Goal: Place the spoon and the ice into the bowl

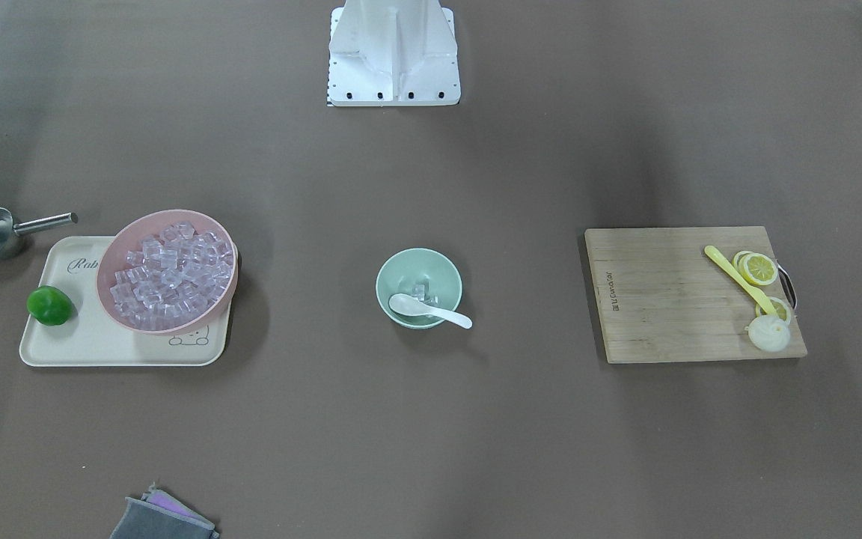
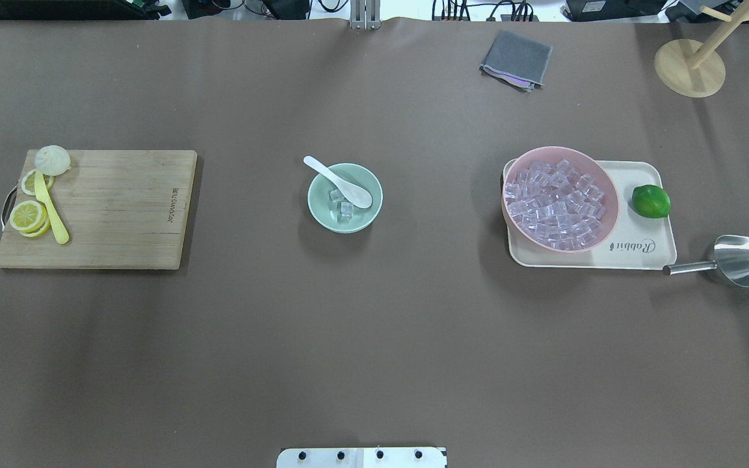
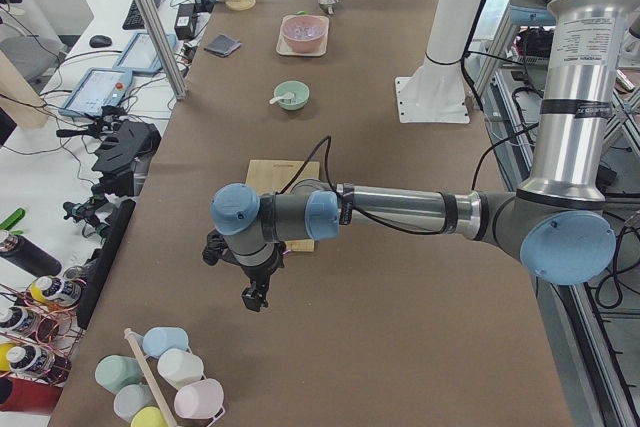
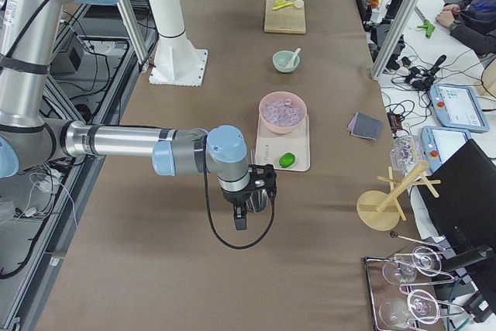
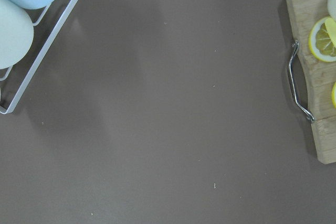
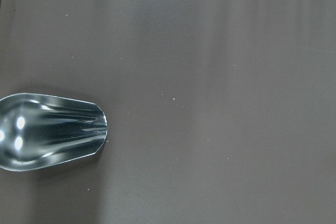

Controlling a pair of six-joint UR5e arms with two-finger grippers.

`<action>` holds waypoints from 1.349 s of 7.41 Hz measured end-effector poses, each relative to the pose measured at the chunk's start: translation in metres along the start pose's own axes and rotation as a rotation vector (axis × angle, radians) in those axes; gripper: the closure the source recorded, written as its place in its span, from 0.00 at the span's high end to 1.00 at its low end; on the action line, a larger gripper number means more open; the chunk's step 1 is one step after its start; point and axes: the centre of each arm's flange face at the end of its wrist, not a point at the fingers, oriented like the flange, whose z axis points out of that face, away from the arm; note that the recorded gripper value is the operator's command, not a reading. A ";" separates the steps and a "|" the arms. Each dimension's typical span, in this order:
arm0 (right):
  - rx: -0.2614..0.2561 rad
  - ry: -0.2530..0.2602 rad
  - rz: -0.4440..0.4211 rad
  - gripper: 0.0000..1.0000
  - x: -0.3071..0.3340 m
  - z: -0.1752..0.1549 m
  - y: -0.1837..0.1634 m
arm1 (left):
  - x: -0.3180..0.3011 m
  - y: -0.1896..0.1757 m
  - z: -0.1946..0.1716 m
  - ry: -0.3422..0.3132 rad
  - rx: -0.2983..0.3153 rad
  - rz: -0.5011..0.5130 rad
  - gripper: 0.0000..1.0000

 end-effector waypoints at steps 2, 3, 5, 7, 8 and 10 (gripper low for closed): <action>-0.020 0.000 0.021 1.00 0.007 0.008 0.010 | 0.003 0.010 0.000 -0.003 0.006 0.007 0.99; -0.024 0.005 0.022 1.00 0.009 0.010 0.012 | 0.003 0.013 0.001 -0.003 0.004 0.007 0.99; -0.028 0.014 0.023 1.00 0.011 0.011 0.013 | 0.003 0.016 0.003 -0.002 0.001 0.005 0.99; -0.020 0.012 0.023 1.00 0.008 0.007 0.010 | 0.002 0.017 0.004 -0.002 0.000 0.003 0.99; -0.017 0.008 0.022 1.00 0.006 0.005 0.007 | 0.002 0.018 0.005 -0.002 -0.002 0.001 0.99; -0.021 -0.051 0.059 1.00 0.002 0.007 0.007 | 0.001 0.021 0.007 0.000 -0.006 -0.003 0.99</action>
